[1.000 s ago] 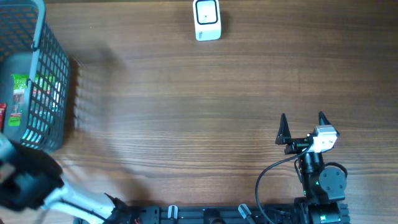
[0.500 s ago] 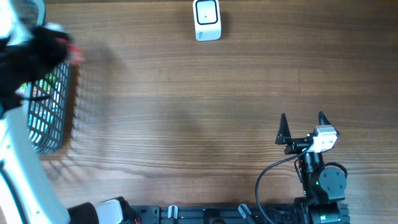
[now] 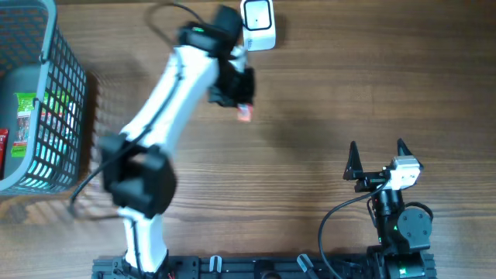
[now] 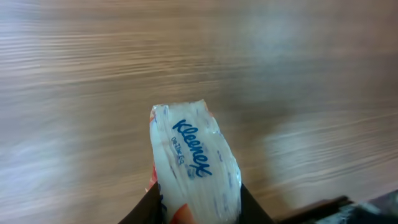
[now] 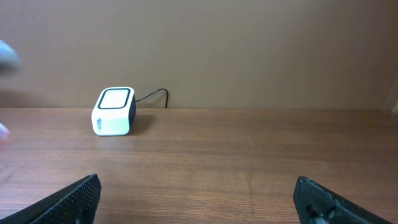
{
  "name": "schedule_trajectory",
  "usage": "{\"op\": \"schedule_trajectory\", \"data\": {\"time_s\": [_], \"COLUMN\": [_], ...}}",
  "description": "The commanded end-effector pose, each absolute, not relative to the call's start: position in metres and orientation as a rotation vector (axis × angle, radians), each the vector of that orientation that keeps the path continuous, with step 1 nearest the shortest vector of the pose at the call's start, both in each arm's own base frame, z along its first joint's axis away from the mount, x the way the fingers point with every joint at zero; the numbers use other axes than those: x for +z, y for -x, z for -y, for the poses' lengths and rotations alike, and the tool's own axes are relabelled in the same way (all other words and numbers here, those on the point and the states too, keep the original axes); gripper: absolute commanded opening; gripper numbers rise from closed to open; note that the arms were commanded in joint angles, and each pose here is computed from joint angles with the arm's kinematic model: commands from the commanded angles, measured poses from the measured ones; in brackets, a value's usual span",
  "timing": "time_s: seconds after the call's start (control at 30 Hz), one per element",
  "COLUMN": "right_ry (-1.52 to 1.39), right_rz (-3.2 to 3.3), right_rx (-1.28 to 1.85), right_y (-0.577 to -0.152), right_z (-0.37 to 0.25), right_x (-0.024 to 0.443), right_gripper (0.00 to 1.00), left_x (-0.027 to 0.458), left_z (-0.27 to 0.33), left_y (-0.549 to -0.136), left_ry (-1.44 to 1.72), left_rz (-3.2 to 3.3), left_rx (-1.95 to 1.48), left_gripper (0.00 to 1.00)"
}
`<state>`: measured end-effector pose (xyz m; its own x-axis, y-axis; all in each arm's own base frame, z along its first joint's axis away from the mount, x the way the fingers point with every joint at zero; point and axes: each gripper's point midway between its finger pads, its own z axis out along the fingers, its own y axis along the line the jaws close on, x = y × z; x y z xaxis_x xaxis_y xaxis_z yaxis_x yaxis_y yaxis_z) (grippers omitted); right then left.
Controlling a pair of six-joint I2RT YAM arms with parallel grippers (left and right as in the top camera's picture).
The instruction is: Scan the item barcode
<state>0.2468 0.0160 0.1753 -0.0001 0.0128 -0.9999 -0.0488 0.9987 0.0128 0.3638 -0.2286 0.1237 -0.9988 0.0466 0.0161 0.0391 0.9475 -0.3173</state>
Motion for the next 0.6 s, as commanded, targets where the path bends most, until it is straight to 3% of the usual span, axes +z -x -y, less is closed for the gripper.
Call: {"op": "schedule_trajectory", "data": {"time_s": [0.0,0.3,0.4,0.57], "right_ry": [0.033,0.033,0.033,0.033], "right_rz": [-1.560,-1.560,-1.560,-1.560], "right_rx": [0.038,0.038,0.038,0.038], "right_y": [-0.246,-0.246,-0.246,-0.246], "right_z": [-0.015,-0.015,-0.015,-0.015], "right_x": [0.177,0.177,0.177,0.177], "right_gripper": [1.00,1.00,1.00,1.00], "left_x": [0.074,0.025,0.025,0.025], "left_z": [0.262,0.312,0.312,0.312], "left_y": [-0.354,-0.350,-0.349,-0.350], "left_ry": [0.152,0.312,0.313,0.313], "left_rz": [3.014,3.016,3.016,3.017], "left_rx": [0.437,0.451,0.451,0.451], "left_gripper": [0.25,0.32,0.40,0.67]}}
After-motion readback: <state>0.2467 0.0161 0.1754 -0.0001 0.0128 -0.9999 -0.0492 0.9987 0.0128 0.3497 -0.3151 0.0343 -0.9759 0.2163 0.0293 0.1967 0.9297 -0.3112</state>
